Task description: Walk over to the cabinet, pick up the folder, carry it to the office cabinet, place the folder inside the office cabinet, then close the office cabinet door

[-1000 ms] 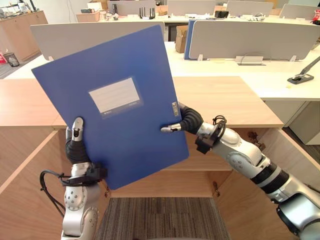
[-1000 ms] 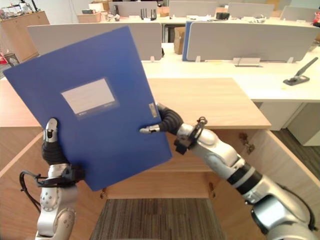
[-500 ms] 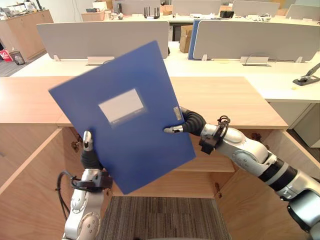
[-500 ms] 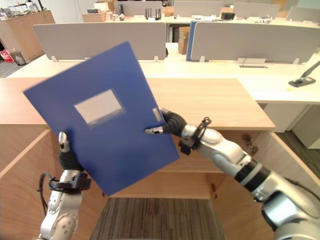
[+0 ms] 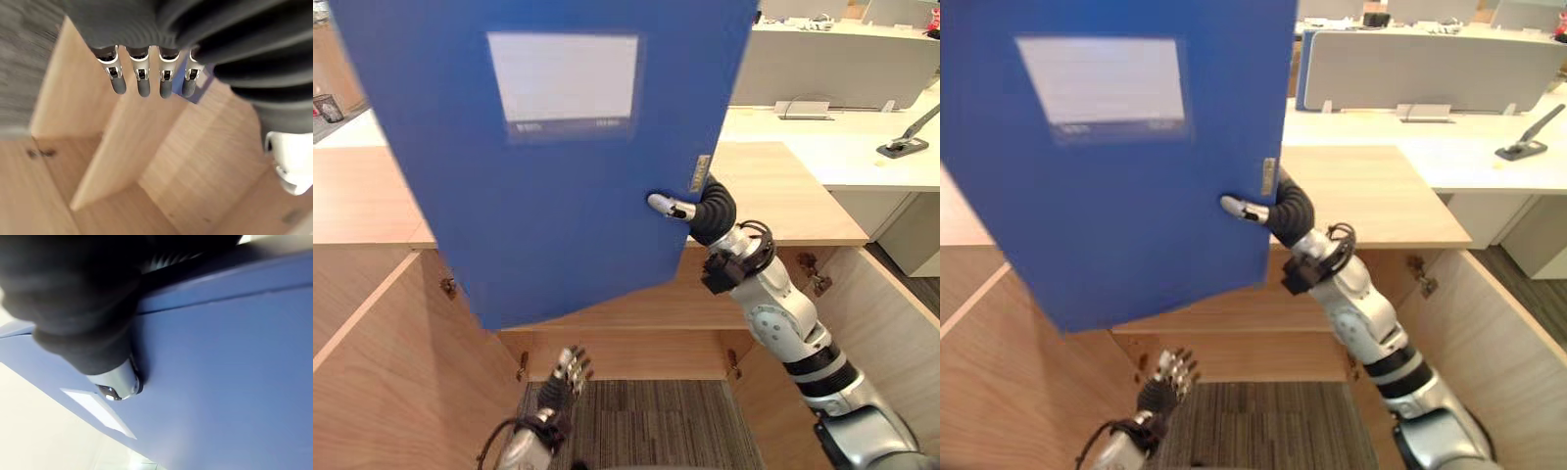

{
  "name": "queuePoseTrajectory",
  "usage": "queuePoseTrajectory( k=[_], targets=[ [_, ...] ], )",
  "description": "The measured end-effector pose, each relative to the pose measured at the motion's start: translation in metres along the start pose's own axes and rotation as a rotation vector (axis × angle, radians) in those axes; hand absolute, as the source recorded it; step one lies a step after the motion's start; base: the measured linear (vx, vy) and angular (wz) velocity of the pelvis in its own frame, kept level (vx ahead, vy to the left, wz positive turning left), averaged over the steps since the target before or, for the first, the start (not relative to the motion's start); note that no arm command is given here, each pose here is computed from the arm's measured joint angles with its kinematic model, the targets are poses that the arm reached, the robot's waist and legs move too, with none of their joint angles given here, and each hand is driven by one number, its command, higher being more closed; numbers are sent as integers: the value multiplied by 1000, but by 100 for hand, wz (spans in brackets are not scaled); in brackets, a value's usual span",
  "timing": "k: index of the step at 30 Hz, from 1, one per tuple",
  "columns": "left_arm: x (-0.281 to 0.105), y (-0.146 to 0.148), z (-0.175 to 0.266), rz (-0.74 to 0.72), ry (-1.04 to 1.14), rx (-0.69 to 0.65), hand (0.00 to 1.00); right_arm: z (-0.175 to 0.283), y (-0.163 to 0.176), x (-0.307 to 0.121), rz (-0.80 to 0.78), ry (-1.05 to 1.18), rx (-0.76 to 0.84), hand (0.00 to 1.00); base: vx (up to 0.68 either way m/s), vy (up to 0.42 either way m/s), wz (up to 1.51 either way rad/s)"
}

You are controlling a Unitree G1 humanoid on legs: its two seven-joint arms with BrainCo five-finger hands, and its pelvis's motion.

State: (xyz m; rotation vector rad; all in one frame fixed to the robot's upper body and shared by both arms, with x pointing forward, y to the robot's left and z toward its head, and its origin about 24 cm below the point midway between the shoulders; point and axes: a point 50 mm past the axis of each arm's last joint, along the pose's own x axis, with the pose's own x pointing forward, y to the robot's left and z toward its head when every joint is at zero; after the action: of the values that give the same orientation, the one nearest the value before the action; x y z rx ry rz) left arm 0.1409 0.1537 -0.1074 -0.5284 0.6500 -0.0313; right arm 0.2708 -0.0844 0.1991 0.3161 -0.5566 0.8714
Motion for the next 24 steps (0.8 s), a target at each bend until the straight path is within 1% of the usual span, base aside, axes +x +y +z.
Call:
queuePoseTrajectory(
  k=[2, 3, 4, 5, 6, 8, 11, 12, 13, 14, 16, 18, 19, 20, 21, 24],
  targets=[
    [-3, 14, -16, 79, 77, 16, 0, -8, 6, -2, -5, 12, -13, 100, 0, 0, 0],
    [-9, 28, -28, 169, 127, 16, 0, -16, 10, -6, -23, 36, -42, 100, 0, 0, 0],
    [-12, 34, -32, 204, 143, 11, 0, -18, 11, -7, -30, 46, -56, 100, 0, 0, 0],
    [-17, 44, -35, 277, 152, 0, 0, -21, 13, -9, -52, 62, -151, 100, -35, -10, 0],
    [-19, 49, -36, 308, 155, -3, 0, -21, 15, -10, -60, 65, -204, 100, -56, -15, 1],
    [-30, 65, -43, 417, 180, -2, 0, -19, 23, -12, -58, 56, -438, 100, -45, -11, 0],
    [-43, 79, -52, 514, 211, -15, 0, -22, 30, -13, -35, 47, -655, 100, -34, -1, 2],
    [-45, 81, -53, 526, 213, -17, 0, -25, 34, -14, -21, 53, -679, 100, -23, -2, 4],
    [-48, 84, -54, 547, 218, -12, 0, -33, 39, -16, 19, 76, -738, 100, -14, -2, 4],
    [-50, 88, -54, 563, 224, -6, 0, -50, 49, -21, 114, 136, -809, 100, -10, -2, 4],
    [-51, 90, -53, 570, 221, -4, 0, -72, 59, -32, 241, 223, -864, 100, -2, 1, 9],
    [-52, 92, -51, 577, 208, -6, 0, -115, 65, -62, 428, 431, -880, 100, 1, 5, 21],
    [-52, 93, -50, 579, 205, -8, 0, -125, 64, -71, 465, 489, -880, 100, -4, 8, 14],
    [-52, 94, -50, 583, 201, -15, 0, -148, 61, -95, 564, 640, -888, 100, -7, 11, 4],
    [-53, 94, -50, 584, 200, -19, 0, -158, 57, -109, 610, 718, -897, 100, -9, 14, 4],
    [-57, 97, -54, 589, 221, -16, 0, -176, 41, -142, 683, 910, -920, 100, -5, 7, 1]
  ],
)
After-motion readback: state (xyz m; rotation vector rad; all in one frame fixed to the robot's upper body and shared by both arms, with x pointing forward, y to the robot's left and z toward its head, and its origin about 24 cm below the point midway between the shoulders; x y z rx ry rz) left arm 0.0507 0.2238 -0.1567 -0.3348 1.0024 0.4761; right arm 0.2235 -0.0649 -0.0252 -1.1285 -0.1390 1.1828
